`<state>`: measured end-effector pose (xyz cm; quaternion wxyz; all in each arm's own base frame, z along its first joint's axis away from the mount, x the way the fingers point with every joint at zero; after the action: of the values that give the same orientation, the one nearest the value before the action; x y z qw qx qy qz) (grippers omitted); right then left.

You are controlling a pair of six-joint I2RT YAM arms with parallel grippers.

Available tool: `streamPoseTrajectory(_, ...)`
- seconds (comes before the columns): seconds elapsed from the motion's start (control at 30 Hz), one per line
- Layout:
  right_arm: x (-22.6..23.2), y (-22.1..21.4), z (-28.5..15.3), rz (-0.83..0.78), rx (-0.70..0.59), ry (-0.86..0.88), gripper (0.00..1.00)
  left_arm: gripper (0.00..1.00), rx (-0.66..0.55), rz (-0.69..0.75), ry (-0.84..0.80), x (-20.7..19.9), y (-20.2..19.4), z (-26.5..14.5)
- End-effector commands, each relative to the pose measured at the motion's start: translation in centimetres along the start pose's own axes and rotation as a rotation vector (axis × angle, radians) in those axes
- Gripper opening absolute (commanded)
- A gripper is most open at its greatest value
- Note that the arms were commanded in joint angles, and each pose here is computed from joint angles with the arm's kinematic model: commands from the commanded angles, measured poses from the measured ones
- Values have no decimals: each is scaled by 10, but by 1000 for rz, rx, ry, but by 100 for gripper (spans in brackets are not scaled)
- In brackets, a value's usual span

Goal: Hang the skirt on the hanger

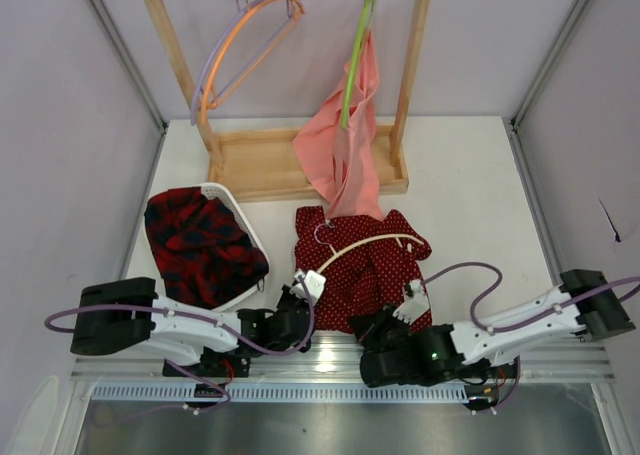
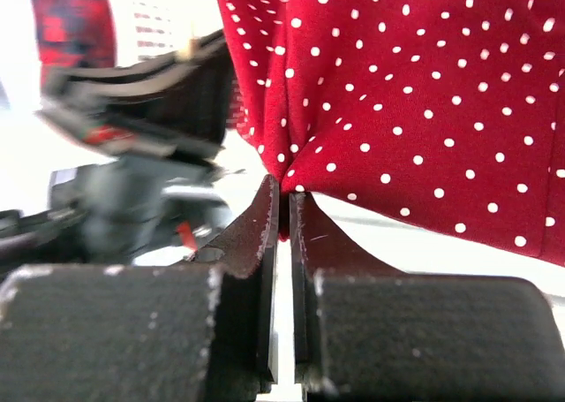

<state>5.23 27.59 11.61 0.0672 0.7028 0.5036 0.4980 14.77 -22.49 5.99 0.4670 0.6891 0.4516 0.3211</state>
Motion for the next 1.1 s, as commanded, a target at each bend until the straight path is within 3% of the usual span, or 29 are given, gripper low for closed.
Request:
streamPoseTrajectory(0.0,31,49,-22,416,-89,93,0,0,-67,-107,11,-4,18,3)
streamPoseTrajectory(0.53,64,87,-107,218,47,162,0,0,-83,-88,60,1,17,7)
streamPoseTrajectory(0.7,47,57,-112,183,168,108,0,0,-122,-79,104,14,38,15)
streamPoseTrajectory(0.83,17,29,-101,198,224,31,0,0,-193,-64,26,8,68,10)
streamPoseTrajectory(0.97,-4,14,-90,206,257,31,6,0,-273,-18,-60,6,91,-1)
streamPoseTrajectory(1.0,-3,11,-92,213,281,37,24,0,-285,-12,-83,5,92,-3)
streamPoseTrajectory(1.07,-7,7,-96,166,320,23,37,0,-330,-13,-140,0,106,-9)
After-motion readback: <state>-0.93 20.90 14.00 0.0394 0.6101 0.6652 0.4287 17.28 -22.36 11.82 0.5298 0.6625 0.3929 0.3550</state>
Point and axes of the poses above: each gripper's point midway between its finger pads, its own z axis out along the fingers, its own x axis along the line the jaws close on, y = z × x, the point moved 2 cm from there along -z, back along the fingers, and after that the axes turned 10 degrees about -z, right-handed, at the moved point
